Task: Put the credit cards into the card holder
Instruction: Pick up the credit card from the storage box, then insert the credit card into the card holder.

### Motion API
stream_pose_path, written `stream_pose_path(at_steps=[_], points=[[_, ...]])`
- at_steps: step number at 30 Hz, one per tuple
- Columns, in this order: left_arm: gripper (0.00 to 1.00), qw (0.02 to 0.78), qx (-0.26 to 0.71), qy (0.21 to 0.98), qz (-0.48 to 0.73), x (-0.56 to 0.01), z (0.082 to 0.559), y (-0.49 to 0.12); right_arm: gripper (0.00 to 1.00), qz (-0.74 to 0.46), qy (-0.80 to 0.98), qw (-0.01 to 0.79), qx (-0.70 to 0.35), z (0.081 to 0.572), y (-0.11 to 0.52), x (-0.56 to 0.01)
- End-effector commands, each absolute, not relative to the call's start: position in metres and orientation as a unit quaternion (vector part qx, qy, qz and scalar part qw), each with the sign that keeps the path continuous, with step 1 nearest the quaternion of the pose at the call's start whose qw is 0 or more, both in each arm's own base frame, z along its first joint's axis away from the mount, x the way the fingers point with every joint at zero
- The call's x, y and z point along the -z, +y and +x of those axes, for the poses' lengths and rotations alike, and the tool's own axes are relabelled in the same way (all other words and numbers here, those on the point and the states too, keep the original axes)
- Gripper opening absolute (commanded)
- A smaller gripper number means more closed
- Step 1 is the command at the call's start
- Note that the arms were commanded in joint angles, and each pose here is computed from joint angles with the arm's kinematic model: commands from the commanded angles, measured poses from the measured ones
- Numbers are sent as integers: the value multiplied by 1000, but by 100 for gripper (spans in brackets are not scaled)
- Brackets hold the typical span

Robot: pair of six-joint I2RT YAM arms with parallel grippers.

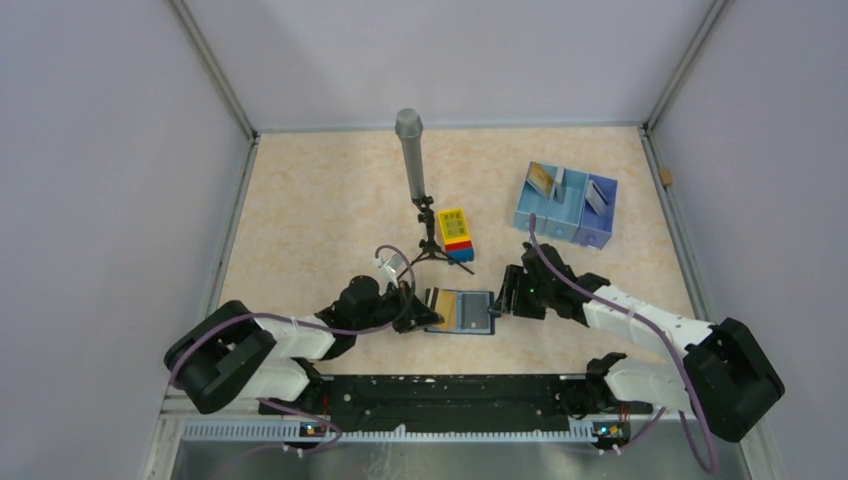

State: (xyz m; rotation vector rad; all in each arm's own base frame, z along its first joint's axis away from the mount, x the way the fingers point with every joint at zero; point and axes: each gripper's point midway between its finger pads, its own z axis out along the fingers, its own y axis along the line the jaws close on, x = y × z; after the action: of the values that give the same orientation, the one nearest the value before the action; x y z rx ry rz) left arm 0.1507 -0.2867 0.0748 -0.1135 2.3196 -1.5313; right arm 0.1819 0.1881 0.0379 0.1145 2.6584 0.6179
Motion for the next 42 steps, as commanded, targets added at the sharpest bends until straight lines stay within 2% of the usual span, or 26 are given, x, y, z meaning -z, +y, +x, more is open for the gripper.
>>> stream_pose_path(at_steps=[1, 12, 21, 28, 42], points=[[0, 214, 564, 796, -55, -88, 161, -294, 53, 61, 941, 238, -234, 194, 193, -49], [0, 225, 564, 791, -75, -78, 162, -304, 46, 59, 940, 226, -248, 193, 200, -35], [0, 218, 562, 793, -88, -68, 162, -310, 23, 77, 951, 220, -201, 193, 186, -19], [0, 205, 576, 787, -89, -65, 159, -322, 11, 83, 956, 216, -181, 191, 179, -14], [0, 198, 575, 788, -95, -60, 156, -327, 6, 82, 957, 212, -179, 189, 179, -12]])
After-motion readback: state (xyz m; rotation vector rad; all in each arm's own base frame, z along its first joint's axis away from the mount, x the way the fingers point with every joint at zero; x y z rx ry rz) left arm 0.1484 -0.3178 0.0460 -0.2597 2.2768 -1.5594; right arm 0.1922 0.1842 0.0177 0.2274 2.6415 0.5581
